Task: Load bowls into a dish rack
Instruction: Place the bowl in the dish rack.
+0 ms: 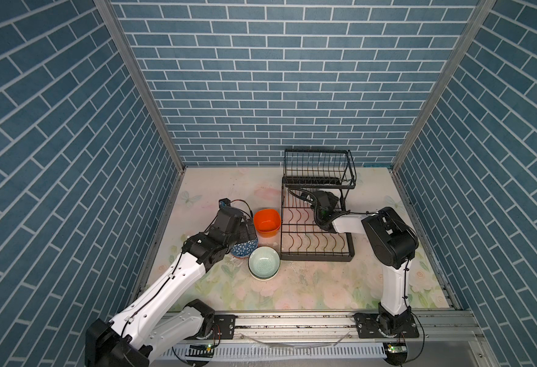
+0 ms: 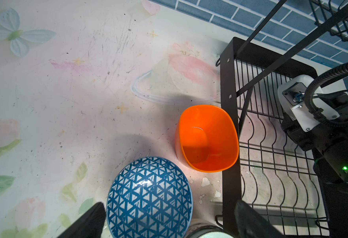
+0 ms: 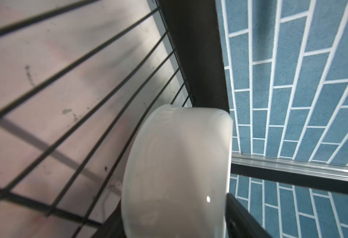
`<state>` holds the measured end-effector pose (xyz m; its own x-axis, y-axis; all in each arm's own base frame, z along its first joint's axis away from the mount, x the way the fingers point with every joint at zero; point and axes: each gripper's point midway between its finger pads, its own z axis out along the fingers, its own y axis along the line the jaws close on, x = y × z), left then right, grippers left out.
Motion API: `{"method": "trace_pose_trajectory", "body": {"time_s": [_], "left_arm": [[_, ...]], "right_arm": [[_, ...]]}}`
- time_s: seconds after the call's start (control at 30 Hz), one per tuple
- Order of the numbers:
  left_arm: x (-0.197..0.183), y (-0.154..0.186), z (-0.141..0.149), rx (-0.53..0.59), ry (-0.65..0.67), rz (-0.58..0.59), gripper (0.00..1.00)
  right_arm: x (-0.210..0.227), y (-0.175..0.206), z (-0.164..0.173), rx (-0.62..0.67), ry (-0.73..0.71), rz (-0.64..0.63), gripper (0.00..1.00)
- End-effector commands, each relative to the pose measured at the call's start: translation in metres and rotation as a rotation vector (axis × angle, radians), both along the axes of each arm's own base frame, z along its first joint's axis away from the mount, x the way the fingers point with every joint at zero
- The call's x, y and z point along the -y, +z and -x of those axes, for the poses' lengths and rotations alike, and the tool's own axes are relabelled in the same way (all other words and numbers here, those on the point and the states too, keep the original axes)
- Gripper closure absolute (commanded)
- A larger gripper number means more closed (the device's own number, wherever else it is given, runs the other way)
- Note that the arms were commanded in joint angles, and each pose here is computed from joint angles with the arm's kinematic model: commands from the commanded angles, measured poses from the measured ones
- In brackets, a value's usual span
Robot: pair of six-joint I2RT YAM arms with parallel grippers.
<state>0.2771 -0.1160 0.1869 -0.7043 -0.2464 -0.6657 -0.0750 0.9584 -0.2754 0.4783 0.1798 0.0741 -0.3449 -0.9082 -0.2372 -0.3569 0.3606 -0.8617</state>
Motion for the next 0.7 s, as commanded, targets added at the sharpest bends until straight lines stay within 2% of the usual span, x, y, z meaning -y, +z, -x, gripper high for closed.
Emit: {"method": "trace_pose_trajectory", "body": {"time_s": [0.0,0.67], "left_arm": [[-0.006,-0.007,0.004,-0.018,0.014,-0.015,0.00],[-0.007,-0.005,0.003,-0.017,0.017,-0.022,0.01]], "right_arm": [[0.005,-0.005,0.004,-0.015,-0.029,-0.037,0.25],[-0.017,0.020,0.008,-0.003,-0.017,-0.246,0.17]]}}
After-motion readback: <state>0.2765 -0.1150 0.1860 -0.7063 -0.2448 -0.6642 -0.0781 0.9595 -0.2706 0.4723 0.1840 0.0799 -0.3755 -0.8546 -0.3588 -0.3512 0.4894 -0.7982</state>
